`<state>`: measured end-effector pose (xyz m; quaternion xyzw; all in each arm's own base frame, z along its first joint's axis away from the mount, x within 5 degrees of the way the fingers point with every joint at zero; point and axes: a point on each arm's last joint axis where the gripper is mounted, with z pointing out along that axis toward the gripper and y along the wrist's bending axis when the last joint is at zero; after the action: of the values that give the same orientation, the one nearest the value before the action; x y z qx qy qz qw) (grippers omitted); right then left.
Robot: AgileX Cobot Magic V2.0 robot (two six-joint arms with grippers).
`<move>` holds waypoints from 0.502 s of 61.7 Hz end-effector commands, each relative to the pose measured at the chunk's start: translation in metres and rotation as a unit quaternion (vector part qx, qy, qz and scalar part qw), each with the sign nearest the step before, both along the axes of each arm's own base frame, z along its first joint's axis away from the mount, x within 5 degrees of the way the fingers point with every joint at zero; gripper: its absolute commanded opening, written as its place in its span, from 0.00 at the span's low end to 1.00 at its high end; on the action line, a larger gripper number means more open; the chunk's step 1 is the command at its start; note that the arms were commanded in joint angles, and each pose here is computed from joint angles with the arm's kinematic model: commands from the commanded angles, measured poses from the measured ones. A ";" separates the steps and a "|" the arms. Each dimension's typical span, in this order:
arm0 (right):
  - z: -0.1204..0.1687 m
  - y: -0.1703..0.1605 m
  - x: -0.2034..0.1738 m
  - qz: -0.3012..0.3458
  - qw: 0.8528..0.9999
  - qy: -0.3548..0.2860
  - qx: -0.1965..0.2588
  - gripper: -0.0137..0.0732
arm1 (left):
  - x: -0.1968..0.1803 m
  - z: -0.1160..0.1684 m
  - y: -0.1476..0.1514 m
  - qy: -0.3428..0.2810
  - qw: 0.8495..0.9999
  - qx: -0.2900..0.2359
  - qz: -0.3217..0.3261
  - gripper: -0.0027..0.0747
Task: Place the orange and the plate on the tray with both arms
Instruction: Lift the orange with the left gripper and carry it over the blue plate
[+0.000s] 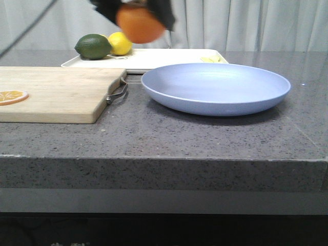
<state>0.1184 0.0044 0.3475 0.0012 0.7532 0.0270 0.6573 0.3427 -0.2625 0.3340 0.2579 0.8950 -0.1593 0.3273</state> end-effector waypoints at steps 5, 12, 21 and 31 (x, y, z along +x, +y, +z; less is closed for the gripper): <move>0.020 -0.001 0.001 -0.004 0.998 -0.059 -0.003 0.91 | -0.012 0.009 -0.038 -0.055 0.997 -0.052 -0.035 0.33; 0.019 -0.001 0.001 -0.004 0.998 -0.058 -0.003 0.91 | -0.014 -0.006 -0.055 -0.050 0.996 -0.049 -0.050 0.34; 0.019 -0.001 0.001 -0.004 0.998 -0.057 -0.003 0.91 | -0.014 -0.018 -0.064 -0.046 0.996 -0.046 -0.056 0.45; 0.019 -0.001 0.001 -0.004 0.998 -0.057 -0.003 0.91 | -0.013 -0.021 -0.066 -0.048 0.996 -0.048 -0.056 0.71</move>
<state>0.1185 0.0044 0.3477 0.0012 0.7526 0.0270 0.6579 0.3350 -0.3281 0.2701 0.3095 0.8844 -0.1720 0.3042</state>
